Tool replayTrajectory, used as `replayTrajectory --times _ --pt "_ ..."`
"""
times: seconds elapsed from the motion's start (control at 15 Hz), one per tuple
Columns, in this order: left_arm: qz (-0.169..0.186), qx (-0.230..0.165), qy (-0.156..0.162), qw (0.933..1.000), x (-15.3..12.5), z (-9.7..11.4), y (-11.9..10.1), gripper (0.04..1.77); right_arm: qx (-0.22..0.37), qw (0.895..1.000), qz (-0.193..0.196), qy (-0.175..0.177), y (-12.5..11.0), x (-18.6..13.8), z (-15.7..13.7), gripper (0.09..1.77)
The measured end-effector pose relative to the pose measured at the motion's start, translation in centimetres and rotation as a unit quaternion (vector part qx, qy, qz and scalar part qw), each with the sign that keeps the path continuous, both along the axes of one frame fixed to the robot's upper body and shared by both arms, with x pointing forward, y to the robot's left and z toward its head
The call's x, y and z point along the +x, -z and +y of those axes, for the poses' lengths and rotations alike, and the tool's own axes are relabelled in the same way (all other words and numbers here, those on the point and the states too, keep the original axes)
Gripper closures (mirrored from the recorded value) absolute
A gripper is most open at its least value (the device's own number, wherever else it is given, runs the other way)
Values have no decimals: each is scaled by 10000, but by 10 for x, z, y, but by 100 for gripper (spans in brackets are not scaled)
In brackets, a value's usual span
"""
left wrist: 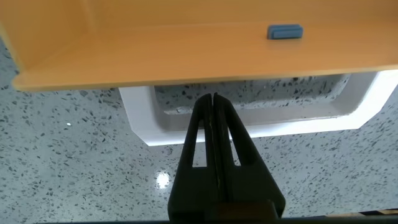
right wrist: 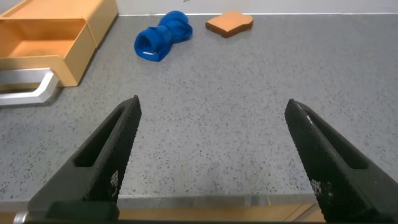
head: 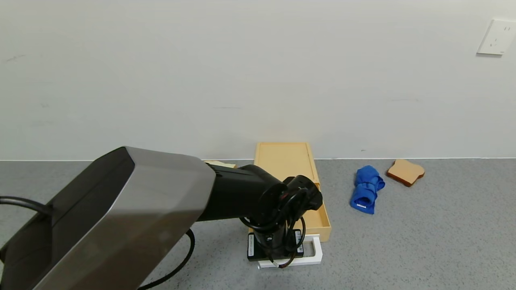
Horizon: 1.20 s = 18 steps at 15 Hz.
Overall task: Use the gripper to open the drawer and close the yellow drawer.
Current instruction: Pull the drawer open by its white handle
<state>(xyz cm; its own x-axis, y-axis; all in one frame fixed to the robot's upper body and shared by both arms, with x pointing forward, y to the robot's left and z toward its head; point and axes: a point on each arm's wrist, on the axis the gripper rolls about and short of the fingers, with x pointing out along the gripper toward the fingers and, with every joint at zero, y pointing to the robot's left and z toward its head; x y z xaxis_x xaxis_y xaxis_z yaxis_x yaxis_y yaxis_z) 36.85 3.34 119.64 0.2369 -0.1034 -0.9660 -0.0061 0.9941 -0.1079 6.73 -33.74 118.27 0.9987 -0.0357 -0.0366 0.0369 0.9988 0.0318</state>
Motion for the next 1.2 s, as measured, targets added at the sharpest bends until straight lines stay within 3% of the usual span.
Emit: replayTrajectory --times 0.33,0.73,1.2 --pt "182 87 29 9998 -10 1 3 170 0 10000 0 0 0 0 0 16" --pt "60 29 25 10000 -10 1 -2 170 2 10000 0 -1 0 0 0 16" --pt "-71 -219 82 9997 -15 10 -37 170 0 10000 0 -1 0 0 0 16"
